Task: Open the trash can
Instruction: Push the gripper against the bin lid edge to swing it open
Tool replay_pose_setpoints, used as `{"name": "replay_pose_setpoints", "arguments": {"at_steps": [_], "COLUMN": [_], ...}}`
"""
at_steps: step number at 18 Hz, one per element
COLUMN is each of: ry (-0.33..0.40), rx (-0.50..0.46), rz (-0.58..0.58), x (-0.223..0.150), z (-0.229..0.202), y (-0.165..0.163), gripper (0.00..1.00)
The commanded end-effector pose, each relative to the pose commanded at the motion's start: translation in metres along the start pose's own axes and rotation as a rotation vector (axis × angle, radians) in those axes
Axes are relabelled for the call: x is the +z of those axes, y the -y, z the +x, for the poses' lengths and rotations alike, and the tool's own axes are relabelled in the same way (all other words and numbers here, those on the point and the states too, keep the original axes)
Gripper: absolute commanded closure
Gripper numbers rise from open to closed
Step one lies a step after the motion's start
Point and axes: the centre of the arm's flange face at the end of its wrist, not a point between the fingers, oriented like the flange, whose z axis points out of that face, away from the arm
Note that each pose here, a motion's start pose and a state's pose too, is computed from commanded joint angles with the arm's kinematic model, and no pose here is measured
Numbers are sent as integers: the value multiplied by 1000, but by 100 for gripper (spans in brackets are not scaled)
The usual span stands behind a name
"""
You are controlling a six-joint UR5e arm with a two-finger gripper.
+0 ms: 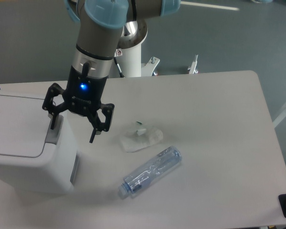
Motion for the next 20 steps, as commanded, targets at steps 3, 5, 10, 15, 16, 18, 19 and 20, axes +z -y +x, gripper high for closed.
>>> {"name": "replay_pose_setpoints", "arguments": {"at_steps": [3,5,10,15,16,18,19,20], "ry": [-1,1,7,4,4,7,9,11], "rx": [-1,-3,-10,-15,-15,-11,-7,-3], "rz": [-1,-6,-21,-25,-25,-18,-13,-11], "x": [1,3,8,10,10,6,3,2], "z": [0,-1,-2,-3,-3,-1,0,0], "y": [-1,-2,-7,-8,-8,-5,-4,-3], "gripper": [0,0,0,0,0,0,0,0]}}
